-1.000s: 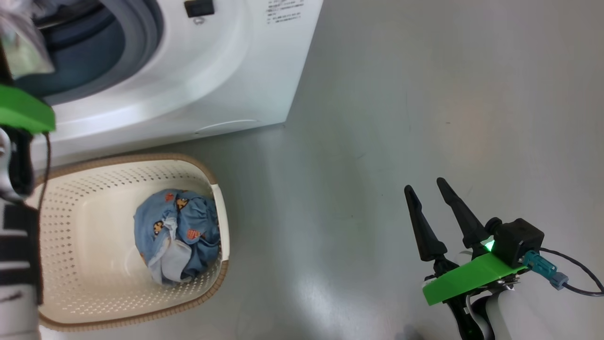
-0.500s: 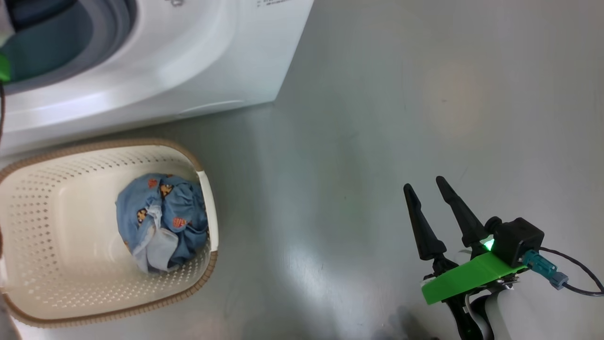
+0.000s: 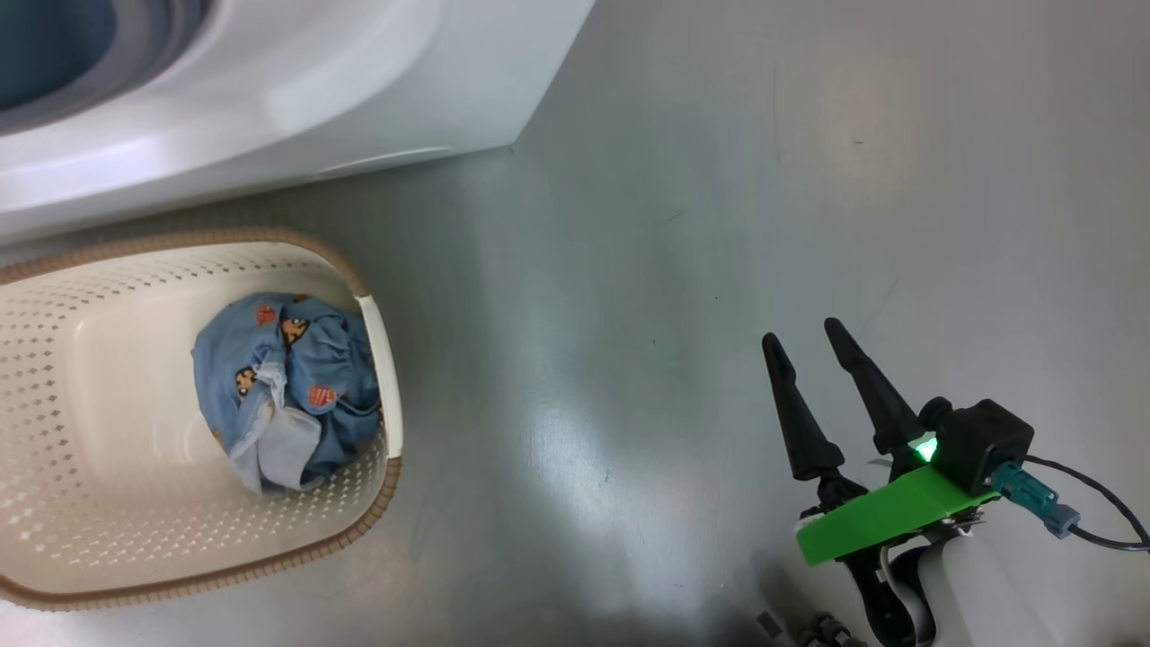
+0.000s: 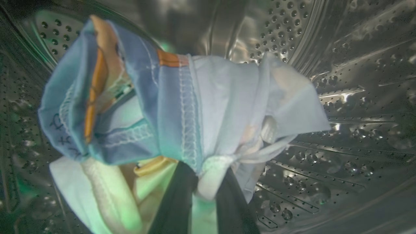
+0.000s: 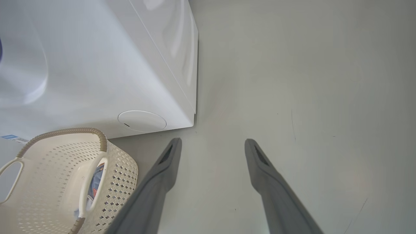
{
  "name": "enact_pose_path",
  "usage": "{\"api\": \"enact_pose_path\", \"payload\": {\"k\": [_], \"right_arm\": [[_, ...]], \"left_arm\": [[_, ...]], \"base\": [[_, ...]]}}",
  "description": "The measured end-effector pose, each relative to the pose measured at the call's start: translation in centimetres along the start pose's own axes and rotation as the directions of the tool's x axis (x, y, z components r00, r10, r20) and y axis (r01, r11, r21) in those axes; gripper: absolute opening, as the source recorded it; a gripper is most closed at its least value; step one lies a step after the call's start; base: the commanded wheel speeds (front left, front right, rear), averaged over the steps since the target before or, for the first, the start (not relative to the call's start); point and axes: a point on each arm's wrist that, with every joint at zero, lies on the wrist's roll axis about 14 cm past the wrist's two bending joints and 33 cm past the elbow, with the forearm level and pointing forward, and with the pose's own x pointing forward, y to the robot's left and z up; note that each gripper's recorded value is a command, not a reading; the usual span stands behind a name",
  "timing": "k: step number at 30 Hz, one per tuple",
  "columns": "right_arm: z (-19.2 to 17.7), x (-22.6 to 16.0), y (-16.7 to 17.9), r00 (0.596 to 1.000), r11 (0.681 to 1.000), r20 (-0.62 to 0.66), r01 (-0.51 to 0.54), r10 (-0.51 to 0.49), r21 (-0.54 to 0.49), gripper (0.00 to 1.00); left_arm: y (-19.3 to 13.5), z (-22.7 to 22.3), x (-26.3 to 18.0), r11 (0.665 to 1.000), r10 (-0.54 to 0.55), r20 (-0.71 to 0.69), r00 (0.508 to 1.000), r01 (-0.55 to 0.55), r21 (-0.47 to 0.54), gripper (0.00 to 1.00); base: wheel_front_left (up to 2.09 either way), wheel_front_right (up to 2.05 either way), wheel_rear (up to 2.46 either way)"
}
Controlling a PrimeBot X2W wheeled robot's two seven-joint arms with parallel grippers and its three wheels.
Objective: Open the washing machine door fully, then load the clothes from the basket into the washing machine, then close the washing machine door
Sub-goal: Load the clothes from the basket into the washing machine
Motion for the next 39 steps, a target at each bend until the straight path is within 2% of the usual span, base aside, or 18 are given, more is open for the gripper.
{"api": "enact_pose_path", "payload": {"k": [6,7,8,9,24,39], "right_arm": [[-0.2,0.0,0.1,1.000,1.000,-0.005,-0.002,0.002,0.000,1.00],[-0.2,0.0,0.1,1.000,1.000,-0.005,-0.001,0.001,0.000,1.00],[-0.2,0.0,0.1,1.000,1.000,-0.005,-0.001,0.001,0.000,1.00],[-0.1,0.0,0.1,1.000,1.000,-0.005,-0.001,0.001,0.000,1.00],[0.7,0.1,1.0,0.999,1.000,0.019,-0.026,0.026,0.006,1.00],[3.4,-0.4,2.0,0.995,0.999,0.086,-0.053,0.053,-0.001,1.00]], "left_arm": [[-0.2,-1.6,0.0,1.000,-0.004,-0.036,0.999,0.004,0.002,0.00],[-0.2,-2.0,0.0,1.000,-0.002,-0.049,0.999,0.002,0.002,0.03],[-0.1,-2.2,-0.1,1.000,0.000,-0.056,0.998,0.000,0.001,0.32],[-0.1,-2.3,-0.2,1.000,0.003,-0.058,0.998,-0.003,-0.001,1.00],[0.5,-2.5,-1.3,0.999,0.031,-0.126,0.992,-0.033,-0.017,1.00],[0.0,0.3,-3.7,0.999,0.035,-0.106,0.994,-0.038,-0.025,1.00]], "base": [[0.00,0.00,0.00],[0.00,0.00,0.00],[0.00,0.00,0.00],[0.00,0.00,0.00],[0.00,0.00,0.00],[0.00,0.00,0.00]]}}
